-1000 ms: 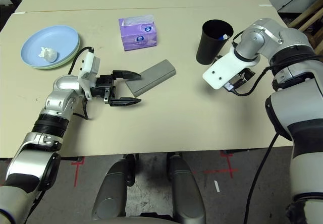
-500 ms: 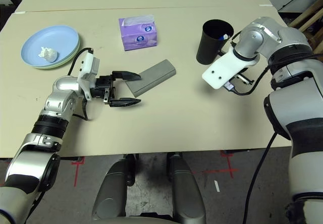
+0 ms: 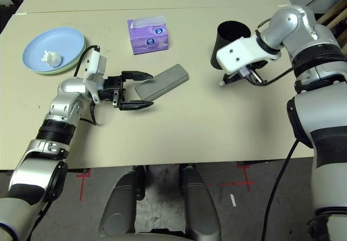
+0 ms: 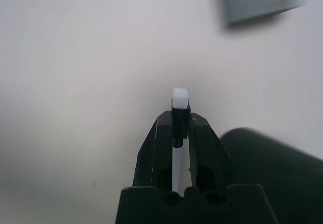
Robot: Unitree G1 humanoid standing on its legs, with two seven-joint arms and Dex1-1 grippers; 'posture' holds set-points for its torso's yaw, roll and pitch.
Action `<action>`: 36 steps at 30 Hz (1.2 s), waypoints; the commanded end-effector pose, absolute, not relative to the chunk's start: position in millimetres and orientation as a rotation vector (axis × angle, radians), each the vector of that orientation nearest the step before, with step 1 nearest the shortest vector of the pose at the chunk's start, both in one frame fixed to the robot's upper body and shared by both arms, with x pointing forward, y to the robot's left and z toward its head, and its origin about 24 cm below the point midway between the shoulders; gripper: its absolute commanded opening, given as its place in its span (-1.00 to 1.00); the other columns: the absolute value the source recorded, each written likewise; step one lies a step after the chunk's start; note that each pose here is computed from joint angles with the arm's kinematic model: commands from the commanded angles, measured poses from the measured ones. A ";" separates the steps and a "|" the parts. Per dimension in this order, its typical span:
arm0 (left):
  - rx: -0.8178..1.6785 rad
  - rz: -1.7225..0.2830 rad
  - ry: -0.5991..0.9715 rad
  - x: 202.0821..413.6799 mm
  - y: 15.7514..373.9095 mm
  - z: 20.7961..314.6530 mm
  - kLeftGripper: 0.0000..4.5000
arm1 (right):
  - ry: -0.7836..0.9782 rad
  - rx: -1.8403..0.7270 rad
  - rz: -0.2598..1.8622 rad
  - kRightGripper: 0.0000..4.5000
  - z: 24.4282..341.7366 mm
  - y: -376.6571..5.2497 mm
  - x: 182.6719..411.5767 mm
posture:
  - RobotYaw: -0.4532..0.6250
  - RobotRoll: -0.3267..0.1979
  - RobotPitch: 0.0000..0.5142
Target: Organize and tidy the items on the table.
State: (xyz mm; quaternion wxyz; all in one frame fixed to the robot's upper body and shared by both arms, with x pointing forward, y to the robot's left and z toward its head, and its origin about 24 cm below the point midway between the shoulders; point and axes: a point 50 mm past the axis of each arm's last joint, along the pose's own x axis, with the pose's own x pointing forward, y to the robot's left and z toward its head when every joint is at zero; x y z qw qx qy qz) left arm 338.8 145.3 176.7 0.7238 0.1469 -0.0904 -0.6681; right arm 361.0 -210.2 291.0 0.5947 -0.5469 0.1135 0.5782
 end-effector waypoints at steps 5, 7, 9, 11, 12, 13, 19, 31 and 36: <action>0.324 -1.478 -0.192 340.7 146.3 174.0 1.00 | -0.022 -0.582 1.412 -0.88 328.4 -205.9 344.5 | -0.06 0.25 -0.07; 0.324 -1.478 -0.190 341.0 146.6 173.3 1.00 | -0.094 -0.458 1.406 -0.88 330.1 -208.8 342.0 | -0.07 0.25 -0.08; 0.325 -1.478 -0.187 341.3 147.1 172.8 1.00 | -0.160 -0.372 1.383 -0.88 330.2 -210.8 340.1 | -0.08 0.25 -0.09; 0.327 -1.481 -0.180 341.2 148.0 171.9 1.00 | -0.233 -0.303 1.338 -0.88 331.6 -212.4 339.4 | -0.08 0.25 -0.10; 0.328 -1.482 -0.178 341.3 148.3 171.7 1.00 | -0.274 -0.277 1.307 -0.88 333.0 -213.1 339.7 | -0.08 0.25 -0.11; 0.328 -1.482 -0.177 341.5 148.4 171.7 1.00 | -0.309 -0.254 1.269 -0.88 333.2 -214.0 340.4 | -0.08 0.25 -0.10; 0.329 -1.476 -0.183 341.9 147.9 172.2 1.00 | -0.526 -0.128 1.075 -0.88 320.6 -211.8 338.8 | -0.08 0.25 -0.12; 0.325 -1.468 -0.183 342.1 149.0 171.0 1.00 | -0.778 0.065 0.582 -0.88 292.3 -192.2 320.7 | -0.11 0.25 -0.14; 0.323 -1.468 -0.184 342.1 148.0 170.6 1.00 | -0.781 0.079 0.410 -0.88 284.6 -191.8 319.6 | -0.11 0.25 -0.12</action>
